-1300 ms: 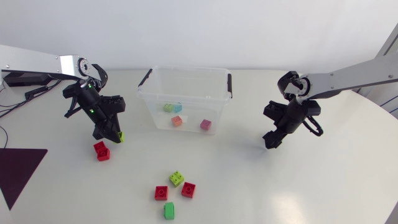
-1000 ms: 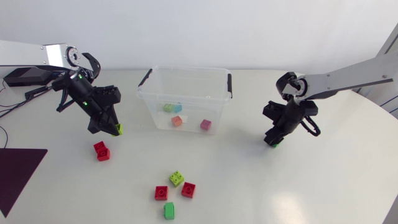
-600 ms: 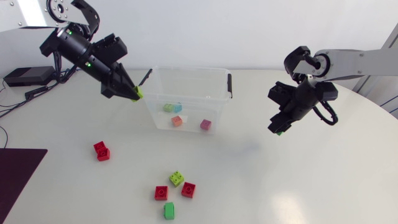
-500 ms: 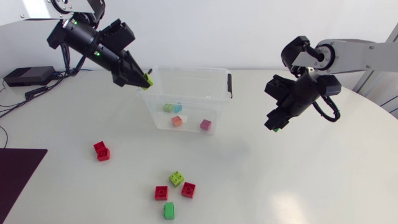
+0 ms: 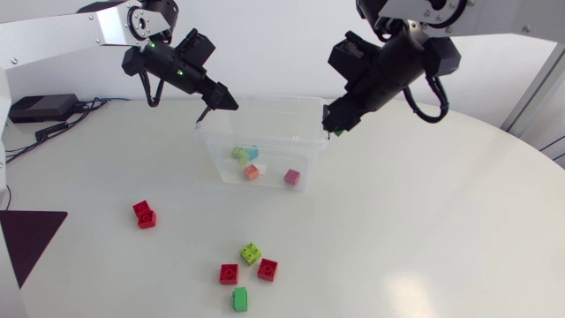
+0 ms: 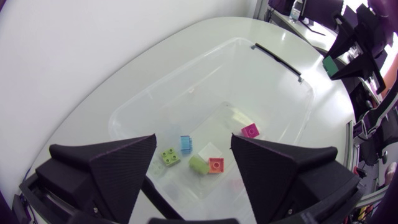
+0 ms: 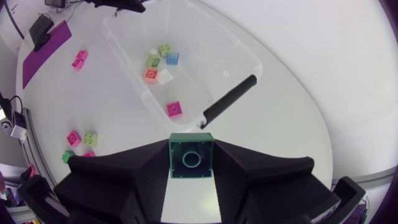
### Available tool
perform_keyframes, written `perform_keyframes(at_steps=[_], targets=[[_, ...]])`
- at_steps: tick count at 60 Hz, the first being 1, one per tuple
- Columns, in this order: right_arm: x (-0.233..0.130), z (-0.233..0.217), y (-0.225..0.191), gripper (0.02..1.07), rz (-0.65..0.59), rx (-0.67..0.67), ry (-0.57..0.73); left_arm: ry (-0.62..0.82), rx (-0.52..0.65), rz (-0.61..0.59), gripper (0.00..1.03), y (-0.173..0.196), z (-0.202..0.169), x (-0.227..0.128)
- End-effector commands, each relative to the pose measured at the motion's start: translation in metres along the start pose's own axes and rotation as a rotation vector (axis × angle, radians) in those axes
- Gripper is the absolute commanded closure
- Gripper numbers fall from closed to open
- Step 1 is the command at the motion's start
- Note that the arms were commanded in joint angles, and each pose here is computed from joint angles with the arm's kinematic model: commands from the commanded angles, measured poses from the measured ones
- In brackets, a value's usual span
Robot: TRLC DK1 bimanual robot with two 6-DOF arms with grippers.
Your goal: Pick up the duplo bricks and place them in the container
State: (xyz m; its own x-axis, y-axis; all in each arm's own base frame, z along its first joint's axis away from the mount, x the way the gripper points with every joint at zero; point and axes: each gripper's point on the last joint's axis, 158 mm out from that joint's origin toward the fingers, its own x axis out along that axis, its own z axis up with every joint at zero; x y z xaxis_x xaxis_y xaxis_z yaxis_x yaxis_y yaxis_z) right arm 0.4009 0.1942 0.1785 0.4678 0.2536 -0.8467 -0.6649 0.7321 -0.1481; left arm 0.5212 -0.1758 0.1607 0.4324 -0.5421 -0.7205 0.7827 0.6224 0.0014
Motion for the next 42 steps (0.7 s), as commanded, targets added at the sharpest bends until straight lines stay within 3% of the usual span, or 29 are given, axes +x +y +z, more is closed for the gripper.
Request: perform_keyframes(at_steps=[1, 11, 18, 21, 28, 35, 37, 40, 41, 42], targets=[[0.011, 0.016, 0.003, 0.83, 0.015, 0.023, -0.009, -0.023, -0.030, 0.053, 0.05, 0.013, 0.004, -0.026], [0.034, 0.058, 0.008, 0.83, 0.029, 0.017, -0.052, 0.004, -0.048, 0.162, 0.05, 0.029, -0.034, -0.079], [0.052, 0.080, 0.003, 0.82, 0.025, 0.015, -0.074, 0.075, -0.012, 0.208, 0.05, 0.029, -0.081, -0.105], [0.060, 0.084, 0.002, 0.82, 0.024, 0.015, -0.076, 0.093, -0.014, 0.213, 0.05, 0.030, -0.091, -0.106], [0.088, 0.093, -0.007, 0.82, 0.020, 0.023, -0.070, 0.247, 0.033, 0.221, 0.05, 0.029, -0.167, -0.103], [0.104, 0.105, -0.013, 0.80, 0.009, 0.024, -0.081, 0.332, 0.040, 0.242, 0.05, 0.039, -0.218, -0.101], [0.109, 0.108, -0.014, 0.77, 0.007, 0.025, -0.082, 0.357, 0.047, 0.250, 0.05, 0.044, -0.233, -0.099], [0.112, 0.110, -0.015, 0.64, 0.009, 0.027, -0.072, 0.415, 0.063, 0.251, 0.05, 0.047, -0.259, -0.093], [0.112, 0.111, -0.016, 0.55, 0.008, 0.029, -0.070, 0.427, 0.069, 0.252, 0.05, 0.047, -0.265, -0.091], [0.112, 0.112, -0.017, 0.37, 0.007, 0.032, -0.068, 0.451, 0.079, 0.248, 0.05, 0.048, -0.276, -0.089]])
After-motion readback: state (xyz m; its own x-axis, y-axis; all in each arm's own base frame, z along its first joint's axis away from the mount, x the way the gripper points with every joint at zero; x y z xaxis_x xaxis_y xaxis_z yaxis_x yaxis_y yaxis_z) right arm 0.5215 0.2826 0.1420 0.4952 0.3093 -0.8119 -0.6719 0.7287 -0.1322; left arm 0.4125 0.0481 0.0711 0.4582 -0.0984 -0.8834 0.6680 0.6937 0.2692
